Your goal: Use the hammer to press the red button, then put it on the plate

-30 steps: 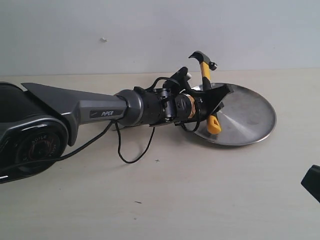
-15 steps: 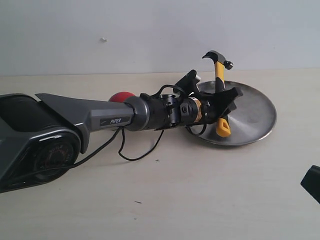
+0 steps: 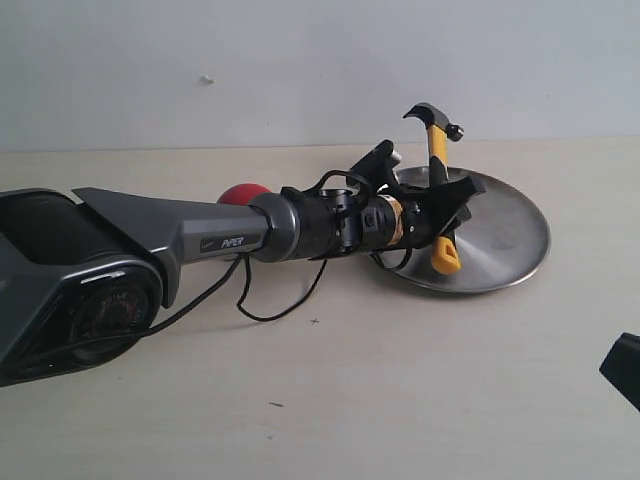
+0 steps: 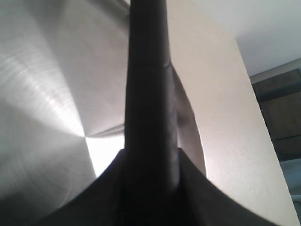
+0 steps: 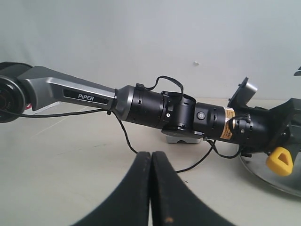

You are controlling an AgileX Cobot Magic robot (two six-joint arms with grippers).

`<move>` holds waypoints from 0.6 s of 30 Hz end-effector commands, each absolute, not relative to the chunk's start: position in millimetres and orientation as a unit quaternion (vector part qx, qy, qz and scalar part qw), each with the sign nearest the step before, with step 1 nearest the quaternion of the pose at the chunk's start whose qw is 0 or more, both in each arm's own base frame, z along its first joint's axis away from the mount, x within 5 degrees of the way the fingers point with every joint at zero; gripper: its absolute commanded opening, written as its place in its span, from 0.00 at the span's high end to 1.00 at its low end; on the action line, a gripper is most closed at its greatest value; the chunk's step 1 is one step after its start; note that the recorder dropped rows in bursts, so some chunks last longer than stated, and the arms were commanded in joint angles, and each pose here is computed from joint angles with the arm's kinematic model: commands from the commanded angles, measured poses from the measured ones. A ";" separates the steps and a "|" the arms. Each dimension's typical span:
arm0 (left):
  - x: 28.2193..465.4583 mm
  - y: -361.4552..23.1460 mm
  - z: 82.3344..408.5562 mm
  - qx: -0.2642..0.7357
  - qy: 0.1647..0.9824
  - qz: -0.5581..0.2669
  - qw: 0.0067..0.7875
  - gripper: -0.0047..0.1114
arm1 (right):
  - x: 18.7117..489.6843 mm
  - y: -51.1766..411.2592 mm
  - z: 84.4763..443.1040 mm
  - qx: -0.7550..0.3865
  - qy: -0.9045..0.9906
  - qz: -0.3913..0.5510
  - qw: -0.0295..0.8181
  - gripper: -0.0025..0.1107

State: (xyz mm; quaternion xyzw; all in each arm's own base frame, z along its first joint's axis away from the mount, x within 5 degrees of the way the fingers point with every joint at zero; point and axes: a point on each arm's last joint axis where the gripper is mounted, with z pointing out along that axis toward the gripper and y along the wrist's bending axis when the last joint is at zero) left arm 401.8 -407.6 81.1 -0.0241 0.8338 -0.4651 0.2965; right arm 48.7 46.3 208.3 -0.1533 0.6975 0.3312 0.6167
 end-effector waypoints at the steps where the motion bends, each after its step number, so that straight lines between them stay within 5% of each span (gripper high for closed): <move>1: 401.7 -412.7 98.7 0.004 0.816 -0.491 0.306 0.74 | 47.9 46.4 207.2 -0.158 0.696 0.331 0.618 0.98; 12: 400.0 -414.3 100.2 0.007 0.811 -0.504 0.298 0.74 | 47.8 46.6 207.2 -0.159 0.695 0.332 0.617 0.98; 18: 400.1 -414.1 128.9 0.017 0.802 -0.508 0.313 0.74 | 47.8 46.6 207.2 -0.159 0.695 0.332 0.617 0.98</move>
